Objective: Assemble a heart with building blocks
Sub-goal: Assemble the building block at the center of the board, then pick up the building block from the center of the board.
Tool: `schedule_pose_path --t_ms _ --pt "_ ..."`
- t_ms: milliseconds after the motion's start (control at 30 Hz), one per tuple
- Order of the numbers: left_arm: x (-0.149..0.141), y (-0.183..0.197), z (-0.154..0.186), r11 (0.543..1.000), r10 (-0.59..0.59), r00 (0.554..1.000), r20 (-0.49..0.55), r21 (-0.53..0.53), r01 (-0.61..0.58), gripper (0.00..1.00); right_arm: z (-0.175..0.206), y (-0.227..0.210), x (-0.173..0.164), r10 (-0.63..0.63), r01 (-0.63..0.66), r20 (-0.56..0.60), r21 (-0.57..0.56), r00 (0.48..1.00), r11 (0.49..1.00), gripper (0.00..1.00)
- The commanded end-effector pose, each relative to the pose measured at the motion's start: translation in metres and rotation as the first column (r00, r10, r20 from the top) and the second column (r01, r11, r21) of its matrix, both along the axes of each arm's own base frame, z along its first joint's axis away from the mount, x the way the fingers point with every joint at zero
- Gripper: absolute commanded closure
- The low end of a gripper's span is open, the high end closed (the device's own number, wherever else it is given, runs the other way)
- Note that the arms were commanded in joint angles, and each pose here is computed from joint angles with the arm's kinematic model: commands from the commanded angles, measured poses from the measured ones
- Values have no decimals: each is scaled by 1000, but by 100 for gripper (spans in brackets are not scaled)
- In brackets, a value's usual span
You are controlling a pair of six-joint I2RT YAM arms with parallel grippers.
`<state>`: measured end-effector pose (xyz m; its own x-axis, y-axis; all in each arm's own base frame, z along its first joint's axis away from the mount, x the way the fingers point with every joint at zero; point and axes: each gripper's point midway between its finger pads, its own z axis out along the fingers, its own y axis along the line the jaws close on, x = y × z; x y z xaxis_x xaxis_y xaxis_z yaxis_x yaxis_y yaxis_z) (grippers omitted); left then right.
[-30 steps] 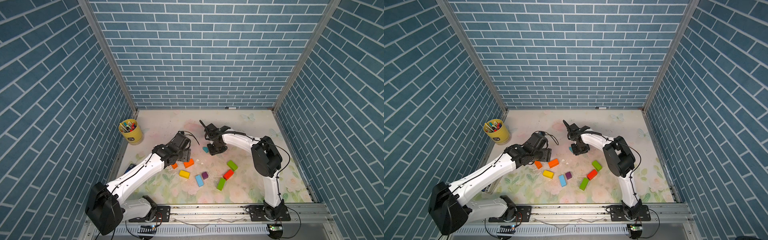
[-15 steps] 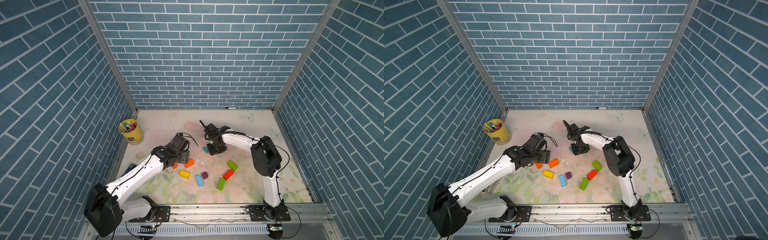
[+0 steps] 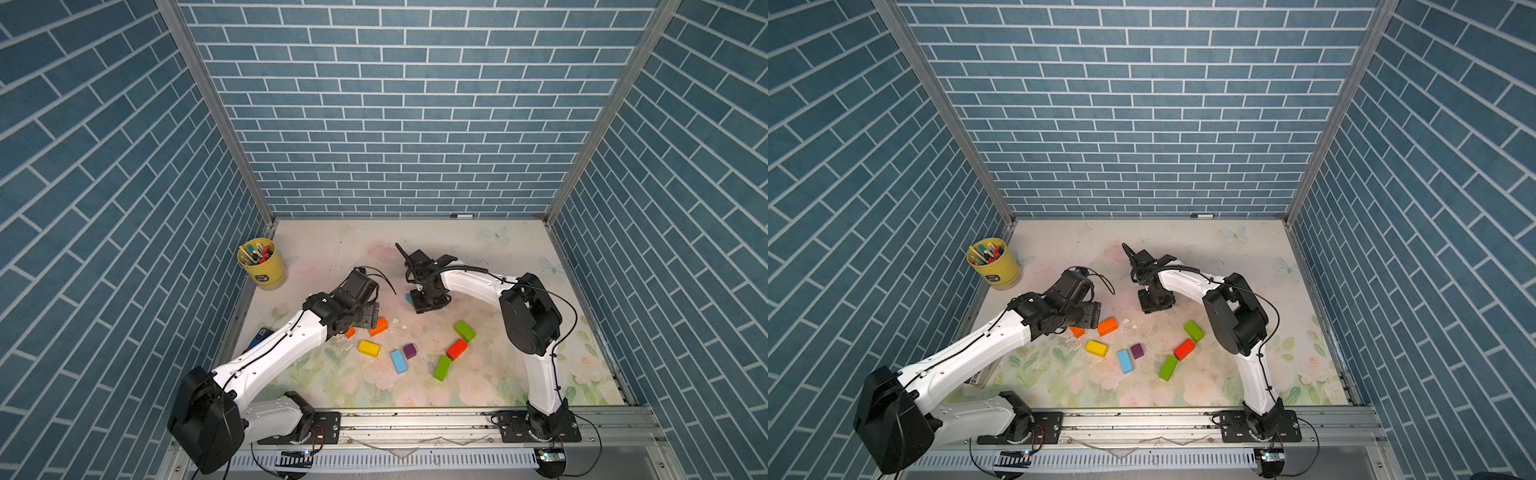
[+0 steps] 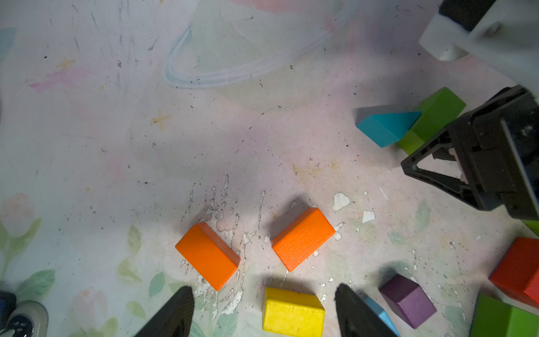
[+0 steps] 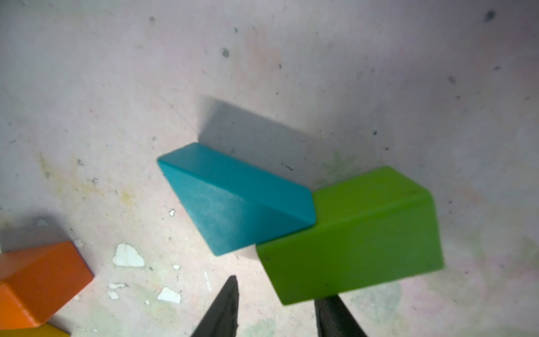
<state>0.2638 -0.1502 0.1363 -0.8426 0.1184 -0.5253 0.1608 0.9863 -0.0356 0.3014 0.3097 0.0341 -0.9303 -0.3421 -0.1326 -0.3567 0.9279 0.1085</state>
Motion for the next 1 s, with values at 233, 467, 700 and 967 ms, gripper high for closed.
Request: schedule_pose_path --t_ms 233,467,700,967 --pt "-3 -2 -17 1000 9 999 -51 -13 -10 17 23 -3 -7 -26 26 32 13 999 1000 49" --pt "-1 -23 -53 996 -90 982 -165 -1 91 14 62 -37 -30 -55 56 98 -1 994 998 40" --pt "1 -40 -86 983 -173 945 -277 15 185 13 82 -76 -47 -148 153 153 -19 977 988 34" --pt "9 -39 -103 981 -146 943 -300 80 177 22 93 -101 -51 -253 255 188 15 949 967 50"
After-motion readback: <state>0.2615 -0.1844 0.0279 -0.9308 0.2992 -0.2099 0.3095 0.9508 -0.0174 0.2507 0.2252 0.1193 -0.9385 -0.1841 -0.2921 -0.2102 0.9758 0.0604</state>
